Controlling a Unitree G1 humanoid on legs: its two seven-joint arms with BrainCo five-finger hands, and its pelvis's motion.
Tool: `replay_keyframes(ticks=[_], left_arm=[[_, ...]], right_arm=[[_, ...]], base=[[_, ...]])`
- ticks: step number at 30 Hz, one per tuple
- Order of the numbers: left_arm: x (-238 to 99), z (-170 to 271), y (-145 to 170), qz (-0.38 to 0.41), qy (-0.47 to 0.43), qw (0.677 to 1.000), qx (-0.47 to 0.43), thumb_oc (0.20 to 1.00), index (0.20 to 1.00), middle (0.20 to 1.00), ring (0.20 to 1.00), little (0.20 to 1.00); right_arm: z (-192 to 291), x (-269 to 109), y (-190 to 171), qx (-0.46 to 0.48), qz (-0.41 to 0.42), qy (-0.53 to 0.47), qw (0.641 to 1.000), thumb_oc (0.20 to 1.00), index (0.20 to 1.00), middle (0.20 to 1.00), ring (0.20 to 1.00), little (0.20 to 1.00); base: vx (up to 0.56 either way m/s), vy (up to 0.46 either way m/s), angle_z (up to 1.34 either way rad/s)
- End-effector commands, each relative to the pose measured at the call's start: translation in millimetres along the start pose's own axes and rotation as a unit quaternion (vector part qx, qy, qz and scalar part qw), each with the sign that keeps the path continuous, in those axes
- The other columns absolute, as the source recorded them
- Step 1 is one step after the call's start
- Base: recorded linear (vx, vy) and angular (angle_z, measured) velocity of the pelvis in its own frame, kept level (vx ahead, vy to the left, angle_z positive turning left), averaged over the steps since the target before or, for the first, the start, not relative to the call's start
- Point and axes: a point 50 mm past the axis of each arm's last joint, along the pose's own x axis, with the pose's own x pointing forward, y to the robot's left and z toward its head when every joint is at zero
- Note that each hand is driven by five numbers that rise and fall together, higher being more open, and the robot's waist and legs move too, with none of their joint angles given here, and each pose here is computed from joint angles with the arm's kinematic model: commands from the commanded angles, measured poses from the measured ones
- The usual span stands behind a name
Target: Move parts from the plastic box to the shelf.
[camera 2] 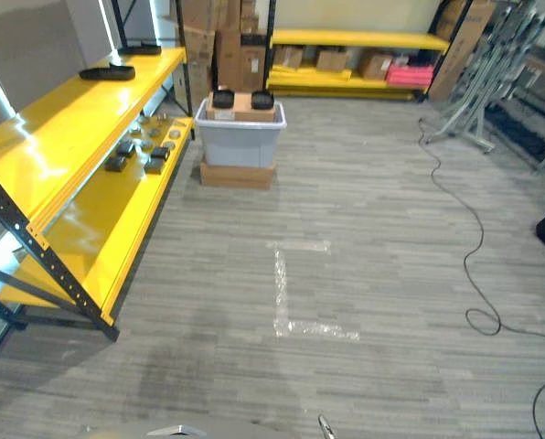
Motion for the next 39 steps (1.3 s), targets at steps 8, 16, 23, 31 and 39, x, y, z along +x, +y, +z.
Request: replay_keyframes(ticks=[8,16,23,31,39], left_arm=[[-2.3,50.3,11.3,0.025,-0.061,0.997,-0.026,1.0,1.0,1.0,1.0,1.0],[-5.1,67.3,12.8,0.08,-0.12,0.989,0.018,1.0,1.0,1.0,1.0,1.0],[-8.5,84.3,7.7,0.084,-0.161,0.981,0.072,1.0,1.0,1.0,1.0,1.0],[-10.3,88.1,13.8,0.097,-0.172,0.976,0.092,1.0,1.0,1.0,1.0,1.0],[-11.2,82.8,19.9,0.117,-0.185,0.973,0.079,1.0,1.0,1.0,1.0,1.0]], right_arm=[[46.1,4.2,9.0,-0.024,0.029,-0.053,0.998,1.0,1.0,1.0,1.0,1.0],[49.4,5.5,12.8,-0.057,0.025,-0.06,0.996,1.0,1.0,1.0,1.0,1.0],[52.7,5.0,13.5,-0.091,0.031,-0.065,0.993,1.0,1.0,1.0,1.0,1.0],[69.5,0.4,6.9,-0.09,0.009,-0.119,0.989,1.0,1.0,1.0,1.0,1.0],[87.2,-4.3,3.9,-0.117,-0.044,-0.181,0.976,1.0,1.0,1.0,1.0,1.0]], base=[[-0.01,-0.003,-0.05],[-0.01,-0.001,0.0],[0.0,0.0,0.0],[0.0,0.025,0.0],[0.01,0.067,-0.01]])
